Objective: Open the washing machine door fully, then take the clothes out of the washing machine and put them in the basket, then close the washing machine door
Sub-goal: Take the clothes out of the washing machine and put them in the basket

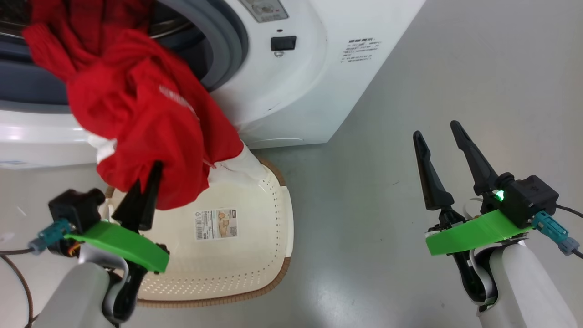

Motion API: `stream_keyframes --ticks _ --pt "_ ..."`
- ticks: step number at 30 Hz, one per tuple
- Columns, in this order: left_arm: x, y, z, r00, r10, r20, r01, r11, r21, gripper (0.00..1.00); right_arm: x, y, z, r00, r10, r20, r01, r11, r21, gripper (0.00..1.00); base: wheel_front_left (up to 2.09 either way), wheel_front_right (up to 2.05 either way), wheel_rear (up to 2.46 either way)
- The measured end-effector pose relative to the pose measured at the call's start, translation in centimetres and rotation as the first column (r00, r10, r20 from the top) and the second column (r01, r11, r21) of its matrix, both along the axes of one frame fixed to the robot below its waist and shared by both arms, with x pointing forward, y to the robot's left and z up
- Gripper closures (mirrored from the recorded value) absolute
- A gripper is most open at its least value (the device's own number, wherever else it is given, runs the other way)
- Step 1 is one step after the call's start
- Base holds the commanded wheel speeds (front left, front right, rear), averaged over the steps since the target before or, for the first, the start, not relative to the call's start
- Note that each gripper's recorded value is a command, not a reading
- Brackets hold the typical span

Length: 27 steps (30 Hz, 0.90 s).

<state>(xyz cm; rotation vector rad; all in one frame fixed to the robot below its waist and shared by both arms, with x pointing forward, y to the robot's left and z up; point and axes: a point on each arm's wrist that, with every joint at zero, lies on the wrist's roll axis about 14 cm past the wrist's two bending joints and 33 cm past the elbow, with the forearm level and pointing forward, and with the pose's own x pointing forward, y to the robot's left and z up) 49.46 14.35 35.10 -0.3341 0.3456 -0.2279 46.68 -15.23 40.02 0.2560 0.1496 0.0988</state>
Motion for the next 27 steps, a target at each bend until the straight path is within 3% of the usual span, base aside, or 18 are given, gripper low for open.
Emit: stream_keyframes --ticks 10,22,27 --pt "-3.2 -0.7 -4.5 0.989 -0.025 -0.143 0.03 0.999 0.035 1.0 -0.1 -0.3 -0.6 1.0 -0.006 -0.016 0.006 1.0 -0.004 0.0 0.0 0.0 0.0" --pt "-7.0 -1.1 -10.2 0.941 -0.029 -0.337 0.053 0.997 0.062 1.0 -0.1 -0.8 -1.9 0.999 -0.018 -0.044 0.018 1.0 -0.012 0.0 0.0 0.0 0.0" --pt "-6.7 -1.3 -11.6 0.927 -0.047 -0.371 0.083 0.993 0.082 1.0 0.6 -0.9 -2.1 0.999 -0.019 -0.038 0.019 1.0 -0.015 0.0 0.0 0.0 0.0"
